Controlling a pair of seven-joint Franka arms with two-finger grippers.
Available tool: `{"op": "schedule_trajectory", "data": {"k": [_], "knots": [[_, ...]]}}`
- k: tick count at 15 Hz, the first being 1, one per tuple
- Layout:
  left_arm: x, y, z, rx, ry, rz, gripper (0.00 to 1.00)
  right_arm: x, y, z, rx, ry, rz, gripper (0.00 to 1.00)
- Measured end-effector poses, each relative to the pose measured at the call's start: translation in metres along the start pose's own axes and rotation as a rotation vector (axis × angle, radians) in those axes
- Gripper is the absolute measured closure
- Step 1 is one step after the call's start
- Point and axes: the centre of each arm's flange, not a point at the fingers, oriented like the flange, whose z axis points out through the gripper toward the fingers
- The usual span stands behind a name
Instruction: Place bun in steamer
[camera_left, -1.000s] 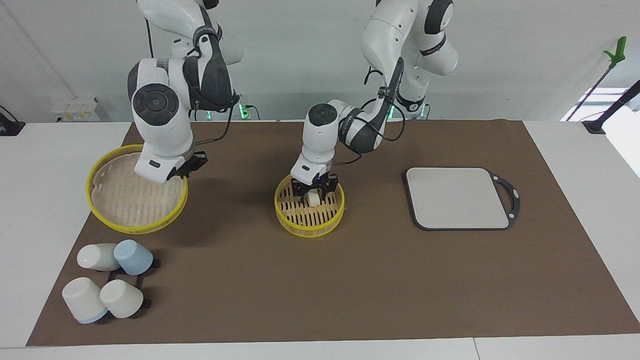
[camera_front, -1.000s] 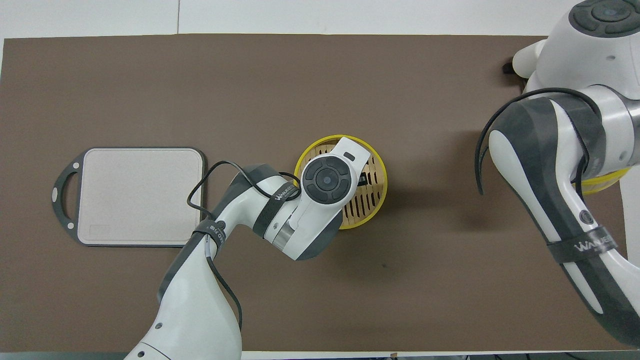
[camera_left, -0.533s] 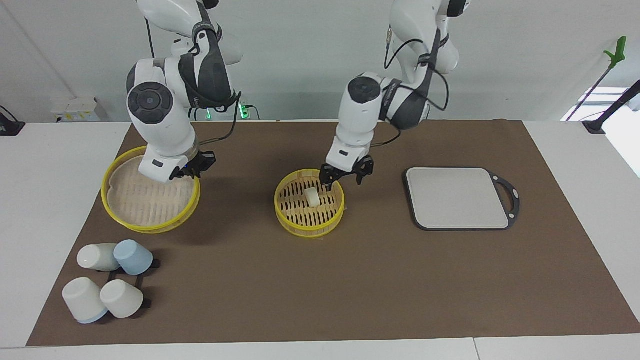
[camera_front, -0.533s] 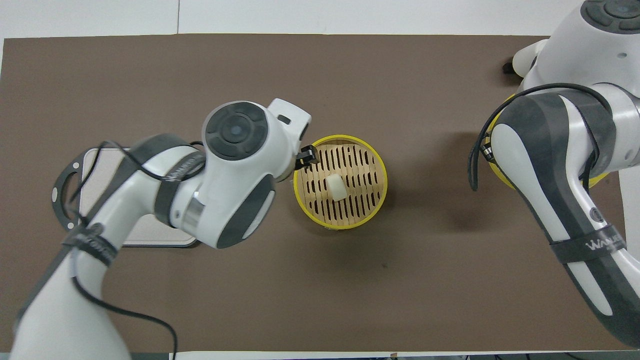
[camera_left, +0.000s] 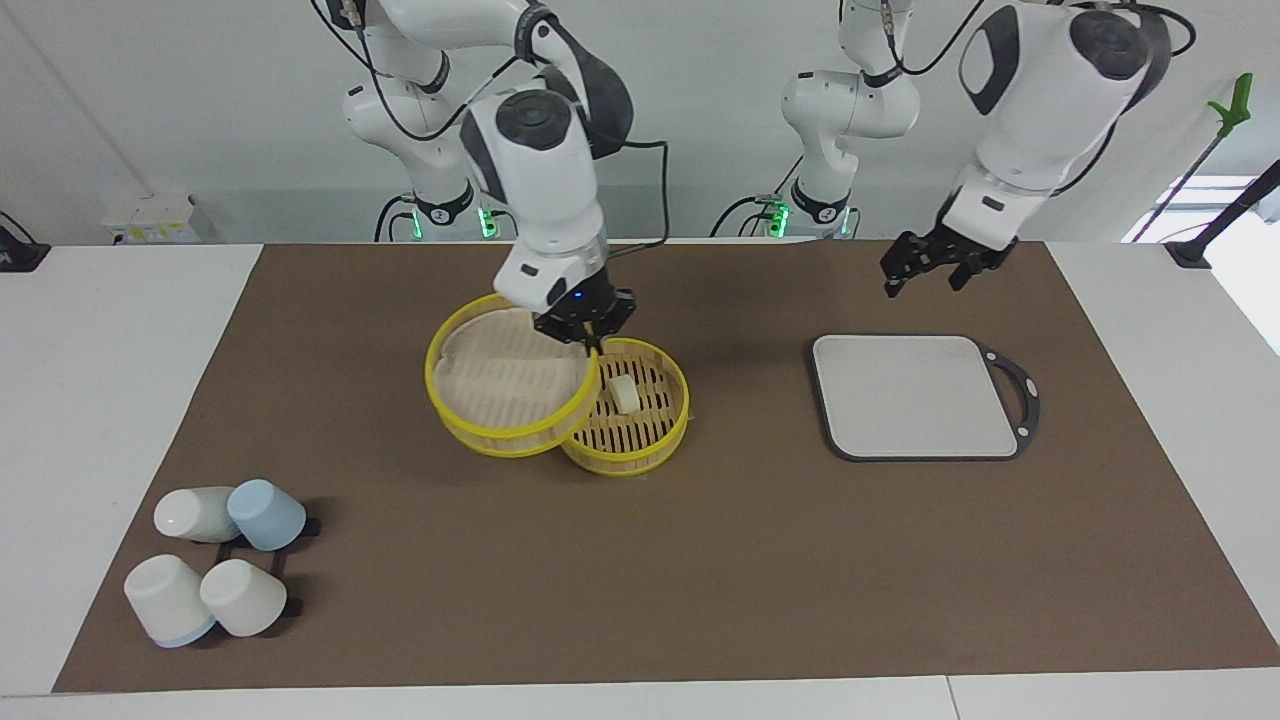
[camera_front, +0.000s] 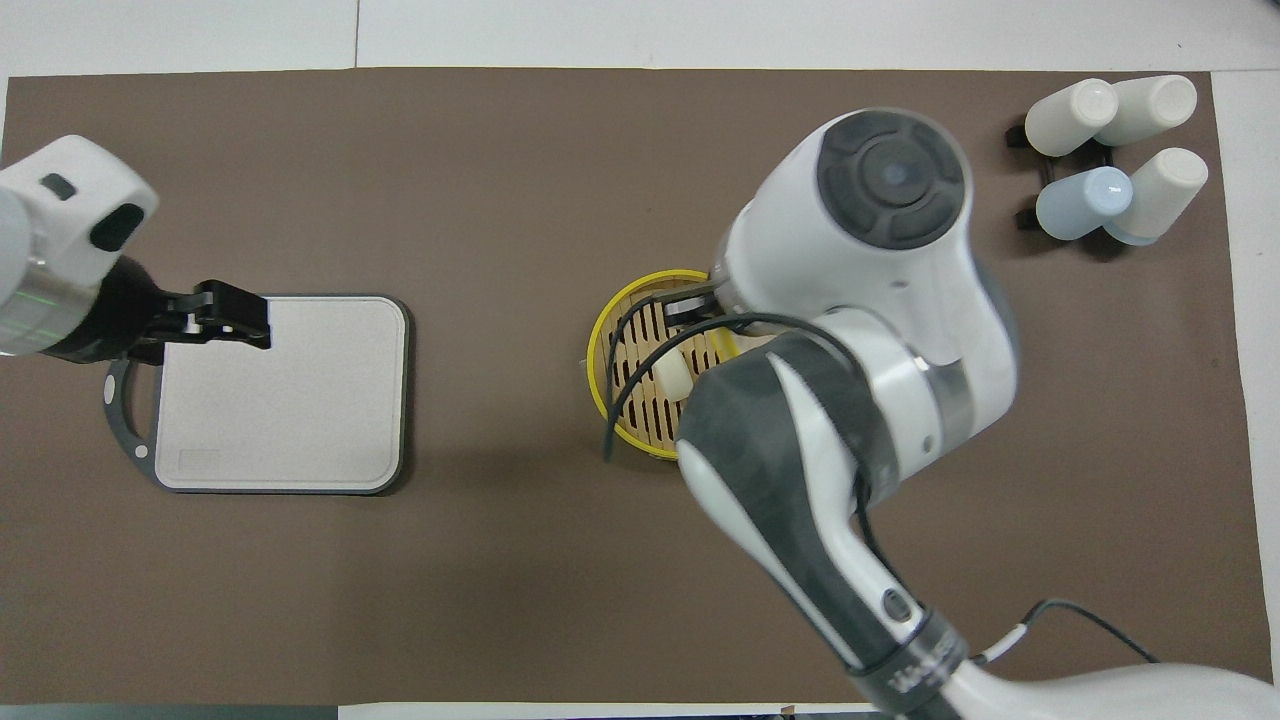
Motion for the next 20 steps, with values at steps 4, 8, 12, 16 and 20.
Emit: {"op": "schedule_trajectory", "data": {"k": [4,8,12,16,20], "knots": [[0.0,-0.046,-0.003,0.029,-0.011,0.054,0.0,-0.014,-0.032,0.048,0.031,0.057,0.02,0.92],[-0.002,-0.05,-0.012,0.033,-0.021,0.059,0.0,-0.028,-0.05,0.089,0.024,0.033,0.028,0.92],[-0.003,-0.047,-0.017,0.033,-0.019,0.066,0.0,-0.037,-0.067,0.1,0.026,0.024,0.036,0.92],[-0.004,-0.043,-0.023,0.034,-0.017,0.075,0.0,-0.034,-0.071,0.107,0.039,0.047,0.039,0.92],[-0.003,-0.035,-0.027,0.035,-0.008,0.09,0.0,-0.031,-0.071,0.11,0.05,0.067,0.041,0.92]]}}
